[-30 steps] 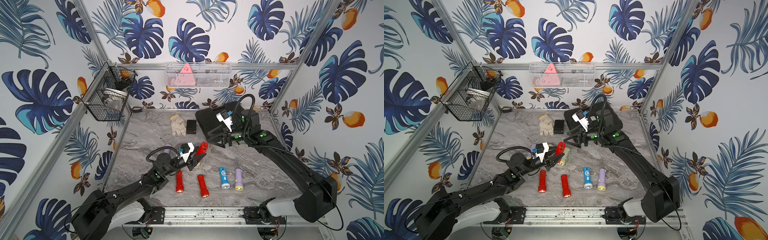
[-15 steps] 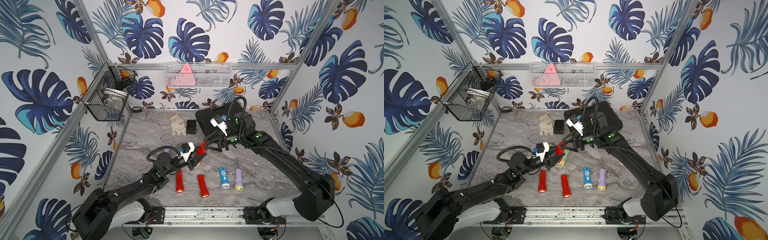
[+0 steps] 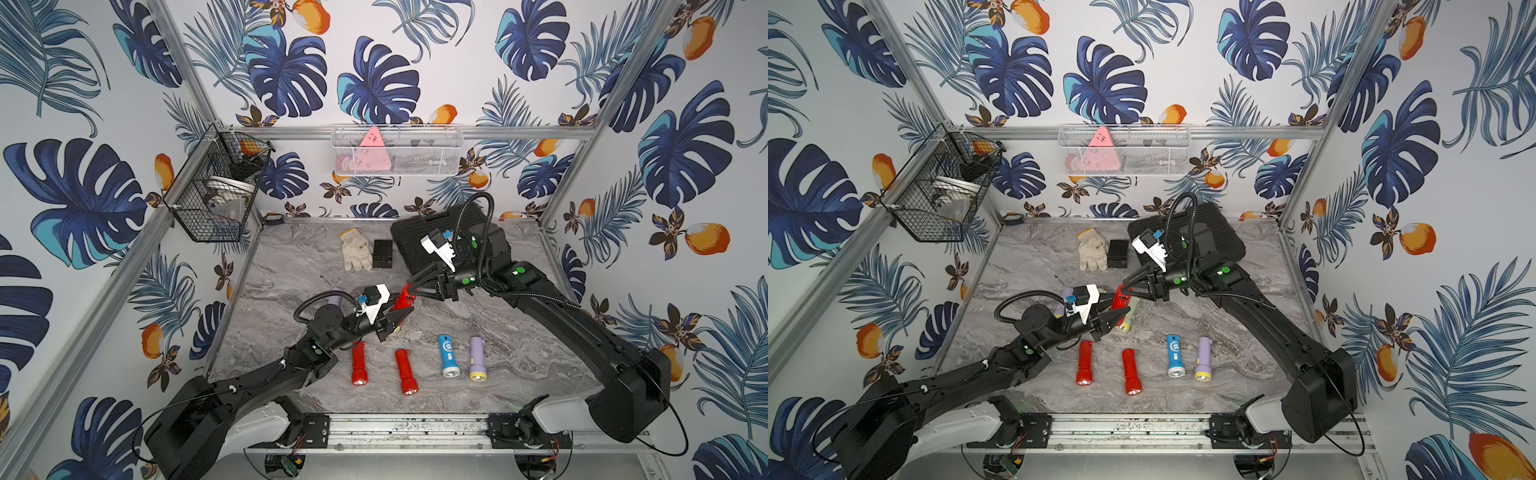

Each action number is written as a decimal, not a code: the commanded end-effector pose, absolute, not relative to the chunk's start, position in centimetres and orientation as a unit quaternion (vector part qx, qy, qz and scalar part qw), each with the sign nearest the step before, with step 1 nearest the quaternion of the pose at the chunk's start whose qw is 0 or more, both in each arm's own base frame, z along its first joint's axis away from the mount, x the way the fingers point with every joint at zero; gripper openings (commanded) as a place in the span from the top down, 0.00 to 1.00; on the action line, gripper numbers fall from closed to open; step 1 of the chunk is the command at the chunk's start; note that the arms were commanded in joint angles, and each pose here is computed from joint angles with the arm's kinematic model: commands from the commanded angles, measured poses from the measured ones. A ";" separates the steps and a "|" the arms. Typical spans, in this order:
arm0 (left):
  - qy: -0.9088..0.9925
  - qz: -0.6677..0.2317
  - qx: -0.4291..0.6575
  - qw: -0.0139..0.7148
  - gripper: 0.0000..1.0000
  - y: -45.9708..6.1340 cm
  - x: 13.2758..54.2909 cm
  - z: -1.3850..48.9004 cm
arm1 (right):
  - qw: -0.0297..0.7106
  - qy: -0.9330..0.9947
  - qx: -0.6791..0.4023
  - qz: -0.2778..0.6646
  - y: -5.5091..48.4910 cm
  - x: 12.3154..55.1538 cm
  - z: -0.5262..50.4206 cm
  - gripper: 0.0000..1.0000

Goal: Close the plug at the bottom of the flashlight
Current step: Close the plug of the flashlight.

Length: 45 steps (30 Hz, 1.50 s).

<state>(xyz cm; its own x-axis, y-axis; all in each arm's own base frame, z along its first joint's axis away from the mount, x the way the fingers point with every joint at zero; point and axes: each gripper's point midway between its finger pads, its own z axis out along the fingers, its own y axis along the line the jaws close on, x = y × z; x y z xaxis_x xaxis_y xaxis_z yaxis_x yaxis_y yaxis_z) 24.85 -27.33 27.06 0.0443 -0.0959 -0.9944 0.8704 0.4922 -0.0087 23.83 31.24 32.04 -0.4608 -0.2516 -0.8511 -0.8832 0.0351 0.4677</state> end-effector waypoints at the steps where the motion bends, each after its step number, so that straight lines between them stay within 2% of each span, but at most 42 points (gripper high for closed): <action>1: 0.545 -0.385 0.335 0.665 1.00 -27.2 24.4 29.4 | 0.279 0.658 -0.438 0.546 31.3 23.4 31.7 0.70; 3: 0.543 -0.384 0.334 0.669 1.00 -27.2 24.4 29.7 | 0.276 0.659 -0.437 0.547 31.3 23.4 31.5 0.75; 10: 0.541 -0.377 0.334 0.673 1.00 -27.0 24.3 30.0 | 0.268 0.669 -0.431 0.543 31.3 23.5 30.7 0.76; 18: 0.557 -0.362 0.333 0.669 1.00 -26.8 24.8 29.5 | 0.279 0.679 -0.421 0.533 31.1 23.7 30.8 0.60; 30: 0.564 -0.361 0.332 0.664 1.00 -26.9 25.1 29.4 | 0.273 0.687 -0.421 0.526 31.6 23.7 30.0 0.60; 34: 0.560 -0.360 0.332 0.669 1.00 -26.8 25.0 29.7 | 0.265 0.691 -0.418 0.527 31.7 23.8 29.4 0.71; 37: 0.557 -0.358 0.332 0.672 1.00 -26.8 24.9 29.9 | 0.254 0.689 -0.420 0.534 31.9 23.7 29.2 0.85; 40: 0.557 -0.356 0.331 0.674 1.00 -26.6 24.9 29.9 | 0.249 0.690 -0.420 0.535 31.9 23.7 29.0 0.94; 45: 0.557 -0.356 0.332 0.673 1.00 -26.6 24.9 29.8 | 0.259 0.692 -0.417 0.529 31.7 23.9 29.4 0.96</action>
<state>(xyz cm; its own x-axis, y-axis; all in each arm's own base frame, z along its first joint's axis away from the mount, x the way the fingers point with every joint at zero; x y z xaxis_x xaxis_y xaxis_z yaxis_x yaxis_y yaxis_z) 24.84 -27.10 25.23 -0.0298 -0.0051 -0.9995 0.8619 0.5063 -0.0282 24.60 32.08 30.43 -0.4755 -0.2677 -0.8380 -0.8772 0.0715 0.4749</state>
